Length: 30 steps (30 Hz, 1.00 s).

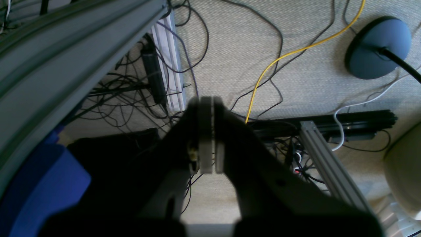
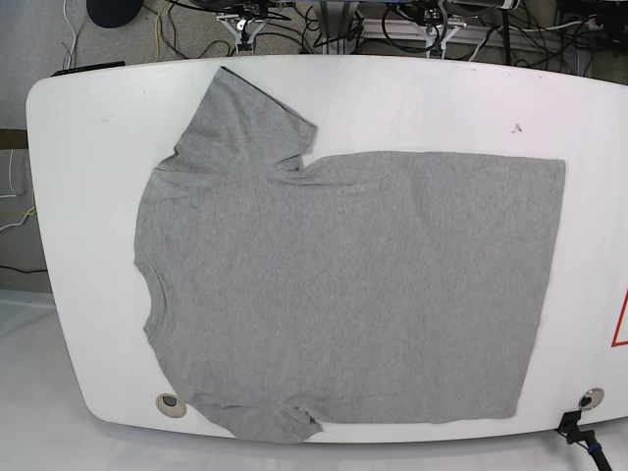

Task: Fold the T-shirt properly

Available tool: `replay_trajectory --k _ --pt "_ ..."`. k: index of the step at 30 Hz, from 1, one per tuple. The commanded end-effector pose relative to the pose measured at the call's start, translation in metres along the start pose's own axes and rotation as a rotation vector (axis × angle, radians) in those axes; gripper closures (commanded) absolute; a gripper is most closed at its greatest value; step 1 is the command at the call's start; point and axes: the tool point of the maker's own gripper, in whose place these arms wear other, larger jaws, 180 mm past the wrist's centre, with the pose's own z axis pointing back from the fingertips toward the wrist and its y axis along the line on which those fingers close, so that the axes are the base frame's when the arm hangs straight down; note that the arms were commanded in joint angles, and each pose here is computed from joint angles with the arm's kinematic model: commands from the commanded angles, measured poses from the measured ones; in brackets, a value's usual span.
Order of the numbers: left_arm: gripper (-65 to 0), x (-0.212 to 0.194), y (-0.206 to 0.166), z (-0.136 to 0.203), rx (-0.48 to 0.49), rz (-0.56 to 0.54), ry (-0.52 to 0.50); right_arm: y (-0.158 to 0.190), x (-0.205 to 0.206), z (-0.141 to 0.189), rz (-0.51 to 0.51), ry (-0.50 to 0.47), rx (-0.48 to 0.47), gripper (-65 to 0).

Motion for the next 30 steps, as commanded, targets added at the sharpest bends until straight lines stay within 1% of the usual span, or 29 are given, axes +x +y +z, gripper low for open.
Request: replay_trajectory --k 1,8,12,15,19,26,30 --pt "0.0 -0.001 0.002 0.000 -0.002 -0.008 0.001 -0.002 0.000 0.000 0.002 -0.002 -0.003 0.0" --pt "-0.6 -0.002 0.002 0.000 -0.002 -0.005 0.010 -0.003 0.002 0.000 0.007 -0.005 -0.002 0.0" --pt "-2.8 -0.007 0.007 0.000 0.004 -0.007 0.035 -0.003 -0.001 0.000 0.000 0.001 -0.002 0.0" --pt "-3.2 -0.010 0.006 0.000 0.006 -0.009 0.044 -0.002 -0.002 0.000 0.001 0.001 -0.002 0.0" --pt "-3.1 -0.009 0.007 0.000 0.006 -0.010 0.041 -0.001 0.000 0.000 0.001 0.000 0.001 0.0" --pt "-0.7 -0.002 0.008 0.000 0.007 -0.011 0.006 -0.003 -0.002 0.000 0.003 0.005 -0.003 0.0" --pt "-0.4 -0.001 0.011 0.000 0.012 -0.009 -0.012 -0.003 0.000 0.000 0.006 -0.001 -0.002 0.0"
